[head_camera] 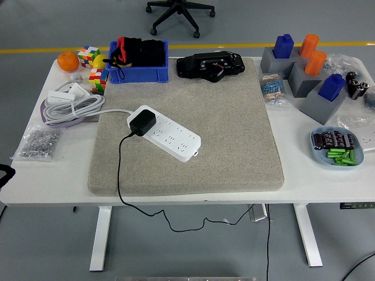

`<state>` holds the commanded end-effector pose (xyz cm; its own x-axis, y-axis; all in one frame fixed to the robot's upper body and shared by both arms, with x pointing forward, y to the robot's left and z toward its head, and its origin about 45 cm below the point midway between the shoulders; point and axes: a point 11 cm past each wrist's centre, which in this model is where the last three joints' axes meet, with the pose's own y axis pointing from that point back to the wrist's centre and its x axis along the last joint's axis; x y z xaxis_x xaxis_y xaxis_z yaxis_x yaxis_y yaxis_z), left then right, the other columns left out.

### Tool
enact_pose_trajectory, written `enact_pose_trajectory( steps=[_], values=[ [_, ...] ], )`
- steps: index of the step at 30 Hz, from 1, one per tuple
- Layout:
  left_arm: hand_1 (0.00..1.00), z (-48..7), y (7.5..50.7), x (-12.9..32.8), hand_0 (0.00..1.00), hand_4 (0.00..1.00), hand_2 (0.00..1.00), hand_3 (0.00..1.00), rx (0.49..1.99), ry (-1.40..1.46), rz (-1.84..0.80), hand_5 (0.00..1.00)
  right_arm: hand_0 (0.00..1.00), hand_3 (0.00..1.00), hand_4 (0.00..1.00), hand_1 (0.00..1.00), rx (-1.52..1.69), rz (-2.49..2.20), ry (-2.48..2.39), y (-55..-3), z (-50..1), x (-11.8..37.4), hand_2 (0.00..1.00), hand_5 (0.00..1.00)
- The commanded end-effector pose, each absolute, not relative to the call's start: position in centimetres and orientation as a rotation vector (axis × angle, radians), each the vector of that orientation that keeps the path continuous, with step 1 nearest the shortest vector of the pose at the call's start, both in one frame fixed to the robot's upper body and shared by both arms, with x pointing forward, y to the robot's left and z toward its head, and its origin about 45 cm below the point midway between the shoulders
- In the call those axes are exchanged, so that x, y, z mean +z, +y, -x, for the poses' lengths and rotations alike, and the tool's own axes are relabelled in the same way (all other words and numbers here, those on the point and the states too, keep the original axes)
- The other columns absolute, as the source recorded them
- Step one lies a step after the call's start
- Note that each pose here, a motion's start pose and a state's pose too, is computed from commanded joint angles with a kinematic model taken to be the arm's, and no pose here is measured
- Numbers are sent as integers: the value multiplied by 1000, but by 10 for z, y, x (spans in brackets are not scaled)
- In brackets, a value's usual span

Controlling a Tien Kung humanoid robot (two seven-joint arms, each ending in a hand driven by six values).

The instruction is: Press the white button,pick up the black plug,place it near the board,insert it into the board

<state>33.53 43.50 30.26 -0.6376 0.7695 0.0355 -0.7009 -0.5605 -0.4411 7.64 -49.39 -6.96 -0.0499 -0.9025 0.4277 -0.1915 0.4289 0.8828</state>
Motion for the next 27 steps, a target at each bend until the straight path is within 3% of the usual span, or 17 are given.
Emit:
enact_pose_trajectory(
  steps=[27],
  values=[
    [819, -330, 435, 307, 776, 769, 814, 744, 2209, -528, 216, 463, 577, 538, 644, 535, -794, -1002, -1540, -490, -72, -72, 551, 384]
  ],
)
